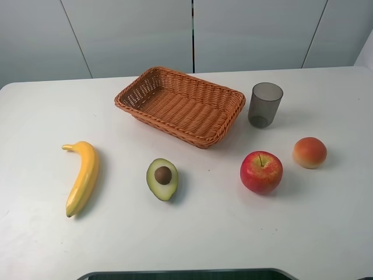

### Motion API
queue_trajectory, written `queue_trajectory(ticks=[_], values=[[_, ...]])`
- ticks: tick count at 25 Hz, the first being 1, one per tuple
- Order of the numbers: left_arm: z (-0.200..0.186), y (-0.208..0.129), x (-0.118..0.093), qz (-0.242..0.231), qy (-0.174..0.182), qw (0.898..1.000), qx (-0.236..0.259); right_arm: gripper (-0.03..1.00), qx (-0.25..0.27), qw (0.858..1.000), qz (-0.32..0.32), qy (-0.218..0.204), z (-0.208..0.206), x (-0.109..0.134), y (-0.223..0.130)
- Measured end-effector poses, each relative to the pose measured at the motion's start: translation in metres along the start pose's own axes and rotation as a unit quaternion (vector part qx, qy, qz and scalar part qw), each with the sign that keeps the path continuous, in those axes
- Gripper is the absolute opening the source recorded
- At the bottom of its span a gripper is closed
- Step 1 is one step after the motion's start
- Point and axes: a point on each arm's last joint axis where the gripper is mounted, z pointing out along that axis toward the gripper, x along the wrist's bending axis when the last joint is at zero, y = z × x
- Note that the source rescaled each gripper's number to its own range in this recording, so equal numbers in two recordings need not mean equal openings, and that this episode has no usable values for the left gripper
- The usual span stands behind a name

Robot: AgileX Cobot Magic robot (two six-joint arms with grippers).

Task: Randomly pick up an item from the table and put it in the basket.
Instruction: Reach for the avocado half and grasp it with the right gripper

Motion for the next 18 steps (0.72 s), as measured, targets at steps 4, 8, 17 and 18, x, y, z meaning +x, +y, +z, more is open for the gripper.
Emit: queue_trajectory(ticks=[4,8,17,18], values=[[0.0,0.0,0.0,0.0,0.0,1.0,0.0,1.0,0.0,1.0,0.0,0.0,0.0,0.0,0.0],[0.0,0.0,0.0,0.0,0.0,1.0,0.0,1.0,0.0,1.0,0.002,0.003,0.0,0.001,0.0],[0.0,0.0,0.0,0.0,0.0,1.0,0.0,1.0,0.009,0.999,0.016,0.035,-0.019,0.008,0.021],[0.0,0.0,0.0,0.0,0.0,1.0,0.0,1.0,0.017,0.999,0.016,0.034,-0.018,0.009,0.028]])
